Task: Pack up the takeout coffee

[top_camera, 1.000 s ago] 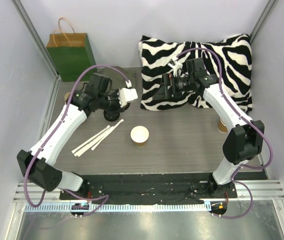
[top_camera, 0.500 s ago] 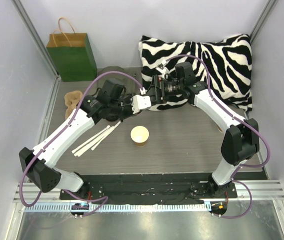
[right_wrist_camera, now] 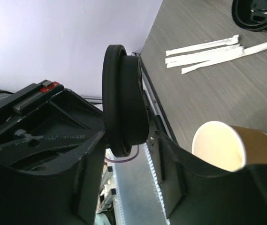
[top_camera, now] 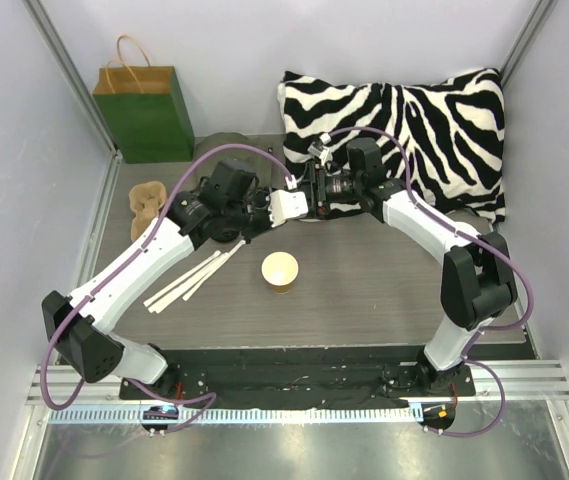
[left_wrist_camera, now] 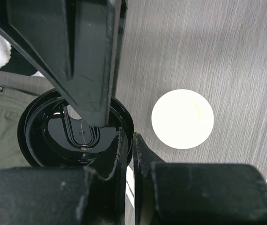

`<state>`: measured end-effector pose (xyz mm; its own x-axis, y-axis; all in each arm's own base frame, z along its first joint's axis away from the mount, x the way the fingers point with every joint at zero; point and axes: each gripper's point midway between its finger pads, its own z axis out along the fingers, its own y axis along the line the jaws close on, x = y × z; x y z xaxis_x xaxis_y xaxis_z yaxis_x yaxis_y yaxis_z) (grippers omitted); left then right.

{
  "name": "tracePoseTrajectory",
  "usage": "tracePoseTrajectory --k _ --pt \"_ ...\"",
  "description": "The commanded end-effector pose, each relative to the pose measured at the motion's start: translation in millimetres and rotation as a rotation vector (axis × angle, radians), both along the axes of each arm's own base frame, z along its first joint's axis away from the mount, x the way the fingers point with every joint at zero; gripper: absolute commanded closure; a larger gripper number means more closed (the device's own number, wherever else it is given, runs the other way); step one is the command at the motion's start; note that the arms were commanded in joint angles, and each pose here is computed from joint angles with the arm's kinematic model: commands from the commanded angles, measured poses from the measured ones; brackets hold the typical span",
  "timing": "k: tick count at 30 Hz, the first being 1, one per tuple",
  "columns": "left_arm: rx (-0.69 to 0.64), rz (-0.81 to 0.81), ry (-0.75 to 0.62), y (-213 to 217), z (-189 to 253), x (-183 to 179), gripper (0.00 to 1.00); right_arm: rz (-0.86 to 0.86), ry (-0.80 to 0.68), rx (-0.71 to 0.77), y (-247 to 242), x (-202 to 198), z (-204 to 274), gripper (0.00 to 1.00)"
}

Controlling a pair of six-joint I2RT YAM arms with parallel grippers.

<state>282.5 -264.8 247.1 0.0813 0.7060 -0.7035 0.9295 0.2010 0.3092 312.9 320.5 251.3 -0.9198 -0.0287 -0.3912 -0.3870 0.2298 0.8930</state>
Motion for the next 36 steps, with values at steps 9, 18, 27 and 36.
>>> tracePoseTrajectory --k 9,18,27,36 --pt "-0.063 -0.006 0.008 -1.4 16.6 -13.3 0.91 0.061 -0.111 0.124 11.2 -1.3 44.9 0.95" --pt "-0.421 0.297 0.419 48.3 86.4 -17.5 0.22 0.019 -0.448 -0.060 -46.2 28.0 57.9 0.99" --pt "-0.838 0.623 0.868 88.5 112.4 13.7 0.11 0.051 -1.023 -0.520 -85.1 12.6 34.7 0.99" --pt "-1.057 0.640 1.320 72.7 91.2 14.3 0.09 -0.060 -1.748 -0.654 -87.0 -29.6 83.7 0.99"
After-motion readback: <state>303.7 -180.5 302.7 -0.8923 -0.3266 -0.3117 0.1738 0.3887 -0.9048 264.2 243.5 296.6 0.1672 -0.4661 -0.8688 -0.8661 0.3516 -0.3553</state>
